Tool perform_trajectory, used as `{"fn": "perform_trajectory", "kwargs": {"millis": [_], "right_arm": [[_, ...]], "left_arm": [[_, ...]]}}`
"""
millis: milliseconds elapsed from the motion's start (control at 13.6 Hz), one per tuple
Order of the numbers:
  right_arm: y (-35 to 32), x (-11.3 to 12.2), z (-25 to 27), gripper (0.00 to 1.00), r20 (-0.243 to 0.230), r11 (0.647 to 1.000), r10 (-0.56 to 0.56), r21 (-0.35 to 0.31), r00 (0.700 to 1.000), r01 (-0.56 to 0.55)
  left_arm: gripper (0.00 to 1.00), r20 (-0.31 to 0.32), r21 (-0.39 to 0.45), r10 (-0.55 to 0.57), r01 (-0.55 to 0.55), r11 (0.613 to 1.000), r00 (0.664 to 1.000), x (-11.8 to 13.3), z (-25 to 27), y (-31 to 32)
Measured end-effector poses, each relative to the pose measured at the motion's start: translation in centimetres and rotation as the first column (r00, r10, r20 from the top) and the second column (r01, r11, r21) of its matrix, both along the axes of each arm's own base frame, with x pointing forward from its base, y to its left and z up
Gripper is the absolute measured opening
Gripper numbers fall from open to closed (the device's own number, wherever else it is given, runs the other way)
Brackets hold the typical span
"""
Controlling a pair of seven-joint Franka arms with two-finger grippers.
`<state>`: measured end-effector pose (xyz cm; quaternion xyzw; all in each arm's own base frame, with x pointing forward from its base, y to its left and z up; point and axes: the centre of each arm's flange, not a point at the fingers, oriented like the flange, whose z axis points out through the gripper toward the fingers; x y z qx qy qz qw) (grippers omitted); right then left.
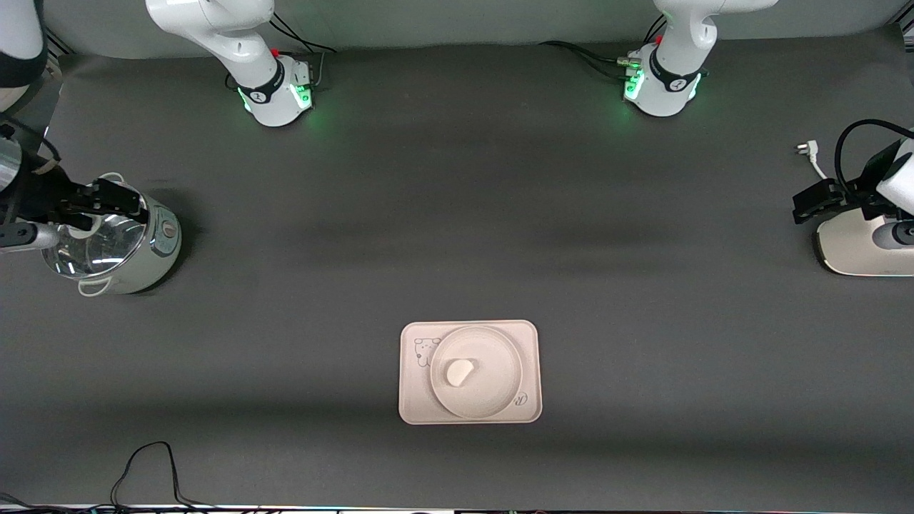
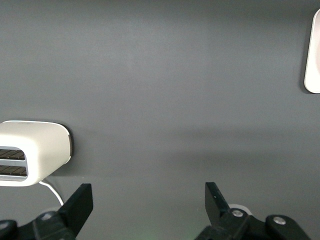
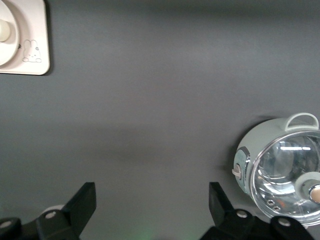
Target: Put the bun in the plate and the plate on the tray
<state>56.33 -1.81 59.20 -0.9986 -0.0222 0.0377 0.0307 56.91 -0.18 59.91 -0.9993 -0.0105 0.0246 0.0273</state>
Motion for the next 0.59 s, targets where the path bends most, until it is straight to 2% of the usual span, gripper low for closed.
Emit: {"fn": "perform_trajectory", "kwargs": {"millis": [590], "right_arm": [[-0.44,-0.53,1.06,1.0,0.018,1.0,0.001,-0.029,1.0,0.0]], "left_arm": [[1.0,0.0,0.0,0.0,0.0,1.0,1.0,0.0,0.01,0.0]]}}
